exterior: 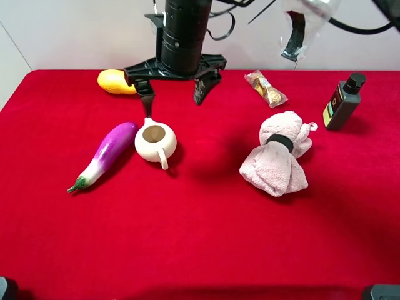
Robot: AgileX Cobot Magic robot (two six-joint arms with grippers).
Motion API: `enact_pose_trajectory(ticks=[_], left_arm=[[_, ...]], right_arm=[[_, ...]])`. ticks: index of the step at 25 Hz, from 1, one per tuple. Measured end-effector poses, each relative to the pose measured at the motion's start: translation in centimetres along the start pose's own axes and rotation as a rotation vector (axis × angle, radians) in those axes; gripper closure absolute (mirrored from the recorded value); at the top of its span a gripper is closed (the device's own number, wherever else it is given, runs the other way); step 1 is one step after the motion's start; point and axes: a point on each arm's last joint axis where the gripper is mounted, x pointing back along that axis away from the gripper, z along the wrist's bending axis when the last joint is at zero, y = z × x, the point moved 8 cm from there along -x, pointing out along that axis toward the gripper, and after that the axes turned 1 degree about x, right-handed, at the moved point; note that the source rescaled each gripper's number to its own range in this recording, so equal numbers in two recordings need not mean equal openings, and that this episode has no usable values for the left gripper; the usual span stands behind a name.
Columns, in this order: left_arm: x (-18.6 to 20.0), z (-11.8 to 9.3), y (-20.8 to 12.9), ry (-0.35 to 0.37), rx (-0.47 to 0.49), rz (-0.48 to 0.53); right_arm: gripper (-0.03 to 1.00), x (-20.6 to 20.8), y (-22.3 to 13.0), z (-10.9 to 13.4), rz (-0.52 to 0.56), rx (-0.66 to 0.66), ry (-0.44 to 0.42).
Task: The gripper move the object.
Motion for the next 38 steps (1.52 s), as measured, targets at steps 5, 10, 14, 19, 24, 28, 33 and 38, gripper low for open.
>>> enact_pose_trajectory(ticks=[5,10,14,19,24,28,33,38], left_arm=[[0.0,0.0,0.0,0.000,0.000,0.000],[0.0,0.0,0.0,0.000,0.000,0.000],[0.0,0.0,0.0,0.000,0.000,0.000],[0.0,0.0,0.0,0.000,0.000,0.000],[0.0,0.0,0.0,0.000,0.000,0.000],[0.0,0.0,0.0,0.000,0.000,0.000],[0.0,0.0,0.0,0.000,0.000,0.000],[0.0,0.0,0.0,0.000,0.000,0.000]], right_arm=[[-0.03,1.3,-0.3,1.3,-0.028,0.038,0.000],[-0.03,3.1,-0.7,2.7,-0.062,0.072,0.012],[-0.03,4.6,-1.3,3.5,-0.085,0.094,0.021],[-0.03,5.8,-3.0,3.1,-0.080,0.110,0.008],[-0.03,7.4,-5.3,2.1,-0.075,0.115,-0.014],[-0.03,8.8,-7.4,1.3,-0.077,0.118,-0.021],[-0.03,11.1,-10.0,0.4,-0.102,0.124,-0.024],[-0.03,13.2,-12.6,-0.7,-0.138,0.133,-0.027]])
